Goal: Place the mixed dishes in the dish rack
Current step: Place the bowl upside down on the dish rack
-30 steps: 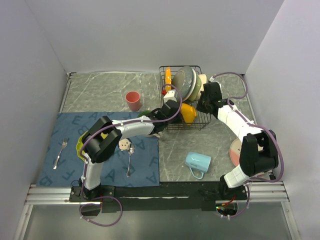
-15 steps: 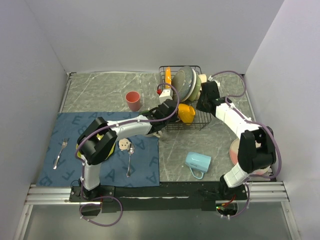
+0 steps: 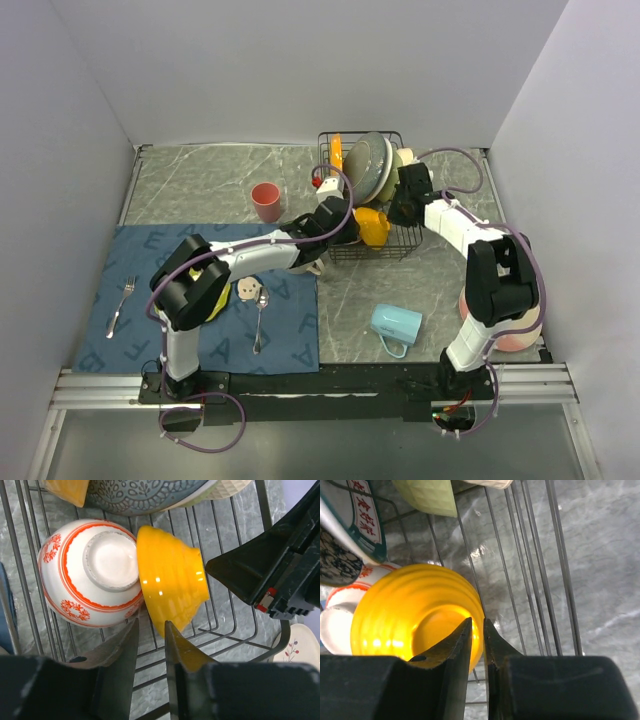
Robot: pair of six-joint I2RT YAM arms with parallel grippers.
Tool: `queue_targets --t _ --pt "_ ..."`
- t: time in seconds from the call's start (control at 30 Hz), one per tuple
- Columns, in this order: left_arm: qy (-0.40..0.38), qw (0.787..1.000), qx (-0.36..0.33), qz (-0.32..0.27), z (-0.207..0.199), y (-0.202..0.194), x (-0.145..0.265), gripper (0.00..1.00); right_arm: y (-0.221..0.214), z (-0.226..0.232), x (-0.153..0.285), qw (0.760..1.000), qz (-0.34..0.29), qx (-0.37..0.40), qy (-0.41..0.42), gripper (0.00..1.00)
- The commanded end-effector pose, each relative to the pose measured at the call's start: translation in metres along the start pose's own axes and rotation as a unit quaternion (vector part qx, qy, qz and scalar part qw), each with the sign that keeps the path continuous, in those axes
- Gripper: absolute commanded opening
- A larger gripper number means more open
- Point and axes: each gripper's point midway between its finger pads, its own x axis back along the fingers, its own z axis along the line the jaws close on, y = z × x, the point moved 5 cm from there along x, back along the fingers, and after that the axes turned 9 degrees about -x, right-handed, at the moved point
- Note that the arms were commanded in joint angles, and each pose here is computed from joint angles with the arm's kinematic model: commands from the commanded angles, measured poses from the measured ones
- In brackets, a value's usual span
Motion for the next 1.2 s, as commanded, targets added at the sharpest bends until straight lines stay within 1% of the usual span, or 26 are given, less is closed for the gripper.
queue_targets --t 0.0,0.2,0.23,0.27,0.33,0.4,0.43,0.5,0.53,0.63,0.73,0.9,1.0,1.17 --pt "-0.033 0.999 0.021 -0.021 -0.01 0.019 0.002 0.34 0.0 -0.002 -0.012 0.999 0.013 -0.031 0.021 0.23" --pt "-0.034 0.999 0.023 -0.015 -0.009 0.015 -0.007 0.33 -0.004 -0.008 -0.019 0.999 0.027 -0.037 0.014 0.23" --pt "-0.034 0.999 0.023 -0.014 -0.009 0.015 -0.008 0.32 -0.002 -0.008 -0.019 0.999 0.025 -0.037 0.015 0.23" --pt "-0.036 0.999 0.023 -0.013 -0.01 0.015 -0.008 0.32 -0.004 -0.006 -0.019 0.998 0.036 -0.039 0.025 0.22" --pt "-0.039 0.999 0.024 -0.018 -0.011 0.019 -0.007 0.33 -0.002 -0.005 -0.018 0.998 0.036 -0.039 0.028 0.22" --pt "-0.042 0.999 0.024 -0.022 -0.012 0.021 -0.005 0.37 -0.002 -0.005 -0.016 0.998 0.036 -0.042 0.028 0.22" --pt "-0.044 0.998 0.024 -0.025 -0.013 0.023 -0.003 0.41 0.001 -0.005 -0.013 0.998 0.032 -0.042 0.031 0.22" --pt "-0.051 0.998 0.025 -0.03 -0.015 0.027 -0.001 0.47 0.002 -0.004 -0.009 0.998 0.027 -0.043 0.036 0.23" --pt "-0.056 0.998 0.026 -0.034 -0.017 0.03 0.002 0.52 0.005 -0.003 -0.007 0.998 0.024 -0.043 0.039 0.23" --pt "-0.069 0.997 0.025 -0.041 -0.02 0.032 0.004 0.62 0.007 0.0 -0.001 0.998 0.02 -0.042 0.047 0.23" --pt "-0.085 0.995 0.024 -0.046 -0.024 0.034 0.005 0.66 0.008 0.001 0.002 0.998 0.019 -0.042 0.054 0.24" --pt "-0.106 0.993 0.029 -0.044 -0.029 0.032 -0.001 0.67 0.007 0.001 0.005 0.997 0.02 -0.041 0.058 0.23" --pt "-0.094 0.995 0.033 -0.028 -0.024 0.027 -0.013 0.63 0.007 0.001 0.006 0.997 0.019 -0.042 0.06 0.23" --pt "-0.074 0.996 0.042 -0.016 -0.017 0.023 -0.019 0.56 0.006 0.001 0.005 0.997 0.022 -0.04 0.06 0.23"
